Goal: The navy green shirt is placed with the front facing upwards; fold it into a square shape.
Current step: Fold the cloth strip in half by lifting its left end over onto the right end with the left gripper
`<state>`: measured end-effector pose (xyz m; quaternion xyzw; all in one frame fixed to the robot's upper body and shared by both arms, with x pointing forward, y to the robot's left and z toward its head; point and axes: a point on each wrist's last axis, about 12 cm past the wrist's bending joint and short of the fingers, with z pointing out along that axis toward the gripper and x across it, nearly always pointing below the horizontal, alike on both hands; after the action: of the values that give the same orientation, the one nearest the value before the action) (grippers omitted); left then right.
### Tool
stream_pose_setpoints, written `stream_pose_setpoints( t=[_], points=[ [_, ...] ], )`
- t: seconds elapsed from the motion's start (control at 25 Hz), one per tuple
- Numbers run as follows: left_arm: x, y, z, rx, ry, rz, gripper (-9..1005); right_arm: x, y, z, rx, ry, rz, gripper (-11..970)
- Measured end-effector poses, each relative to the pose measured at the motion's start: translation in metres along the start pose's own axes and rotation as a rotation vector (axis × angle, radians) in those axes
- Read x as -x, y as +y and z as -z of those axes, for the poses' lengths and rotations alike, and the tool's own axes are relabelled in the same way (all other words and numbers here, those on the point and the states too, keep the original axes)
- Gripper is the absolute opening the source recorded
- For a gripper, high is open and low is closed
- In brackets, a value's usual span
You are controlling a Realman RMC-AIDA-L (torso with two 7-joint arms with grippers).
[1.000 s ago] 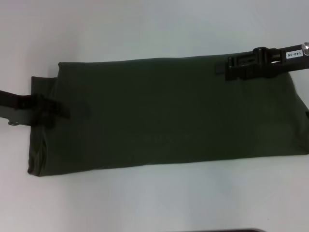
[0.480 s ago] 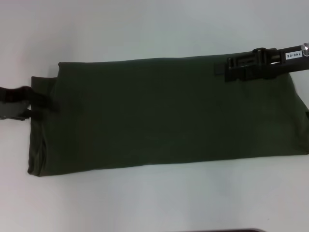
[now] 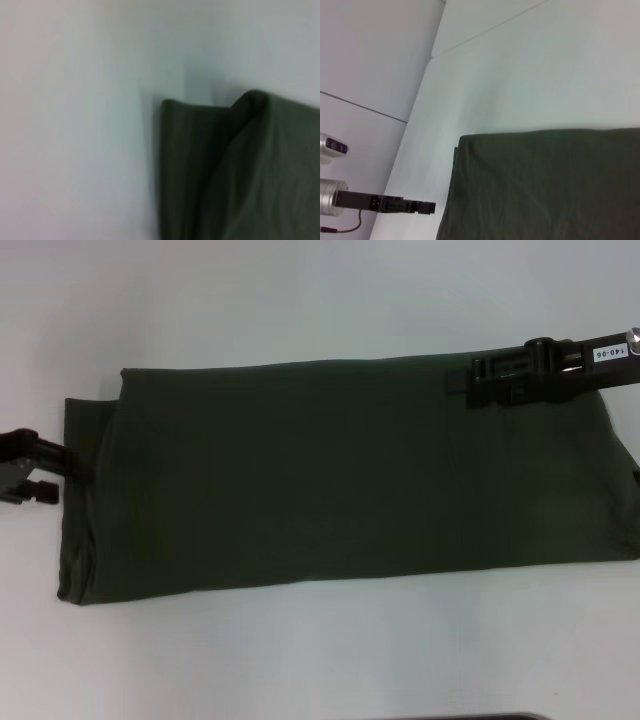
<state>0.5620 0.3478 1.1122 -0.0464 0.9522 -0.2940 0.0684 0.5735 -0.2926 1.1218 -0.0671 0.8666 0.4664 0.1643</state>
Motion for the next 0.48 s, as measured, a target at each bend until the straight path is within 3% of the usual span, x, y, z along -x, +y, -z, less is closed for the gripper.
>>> stream_pose_setpoints(
  t=[0.48],
  points=[
    [0.0003,0.0027,-0.0052,0.034,-0.003,0.009,579,-0.0002,-0.0002,0.0001,0.0,0.0,0.002,674]
  ],
)
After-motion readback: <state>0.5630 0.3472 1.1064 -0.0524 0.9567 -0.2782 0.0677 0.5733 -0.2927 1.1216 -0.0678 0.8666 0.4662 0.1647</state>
